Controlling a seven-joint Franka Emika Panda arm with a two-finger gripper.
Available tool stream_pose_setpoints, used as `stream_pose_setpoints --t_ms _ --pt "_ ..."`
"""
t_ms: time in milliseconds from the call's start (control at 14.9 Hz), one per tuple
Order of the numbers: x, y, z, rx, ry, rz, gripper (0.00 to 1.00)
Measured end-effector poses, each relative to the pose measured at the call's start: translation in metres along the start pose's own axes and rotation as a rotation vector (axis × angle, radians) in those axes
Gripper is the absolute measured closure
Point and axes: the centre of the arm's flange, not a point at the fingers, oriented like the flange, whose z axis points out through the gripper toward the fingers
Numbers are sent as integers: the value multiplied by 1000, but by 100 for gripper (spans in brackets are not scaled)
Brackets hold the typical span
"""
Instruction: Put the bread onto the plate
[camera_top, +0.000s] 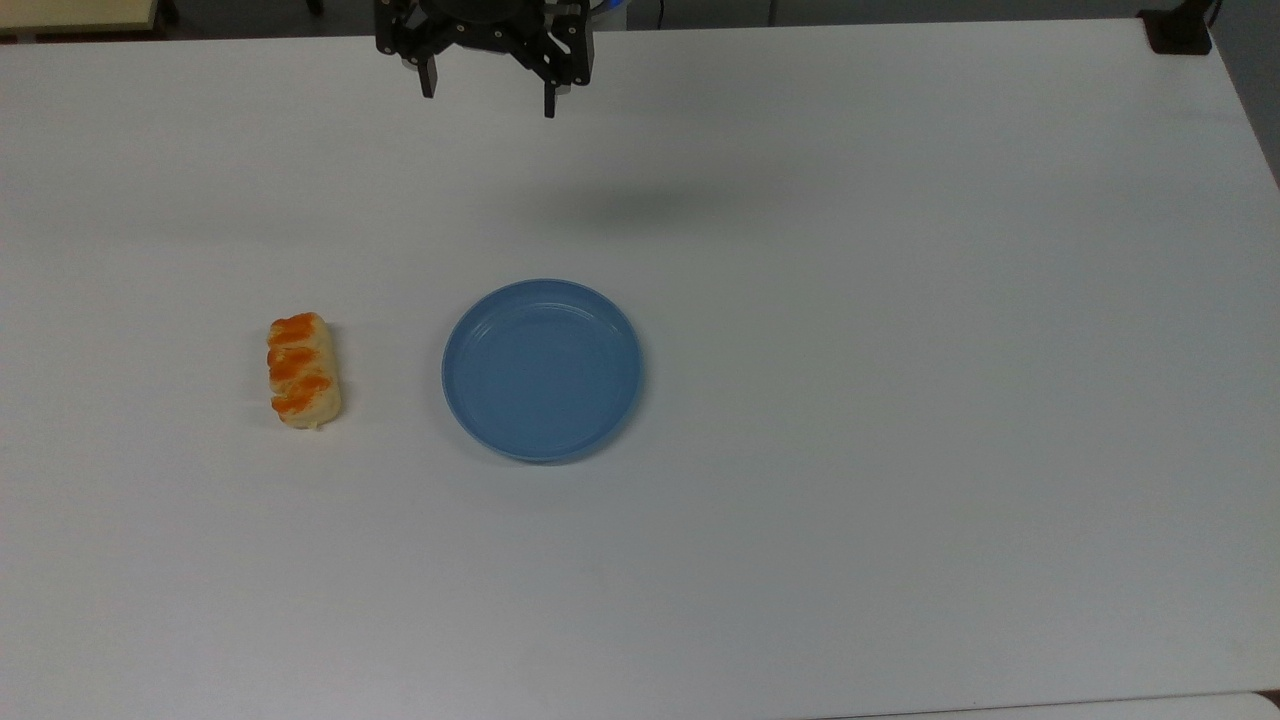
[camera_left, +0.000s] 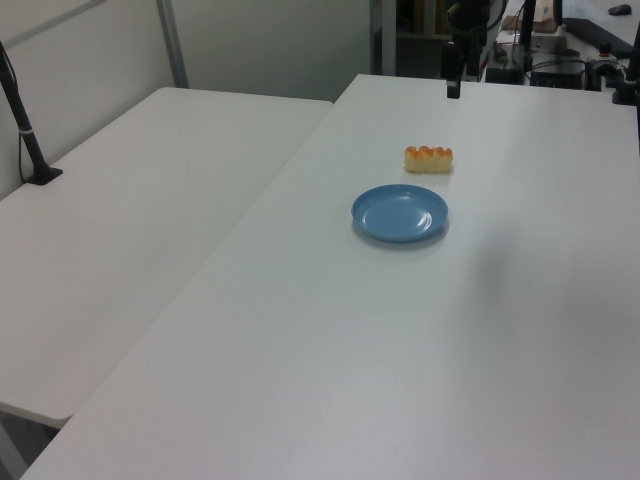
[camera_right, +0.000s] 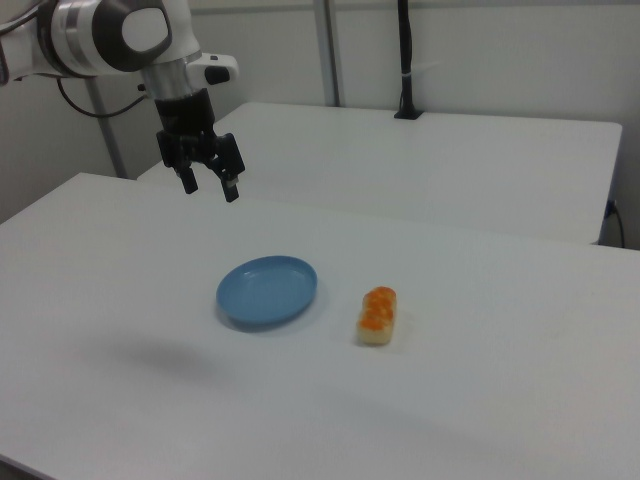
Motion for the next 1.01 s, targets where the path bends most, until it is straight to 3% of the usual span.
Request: stream_pose_setpoints --t_ms 806,1007 --pt "0 0 0 0 0 0 0" --pt "1 0 2 0 -4 -51 0"
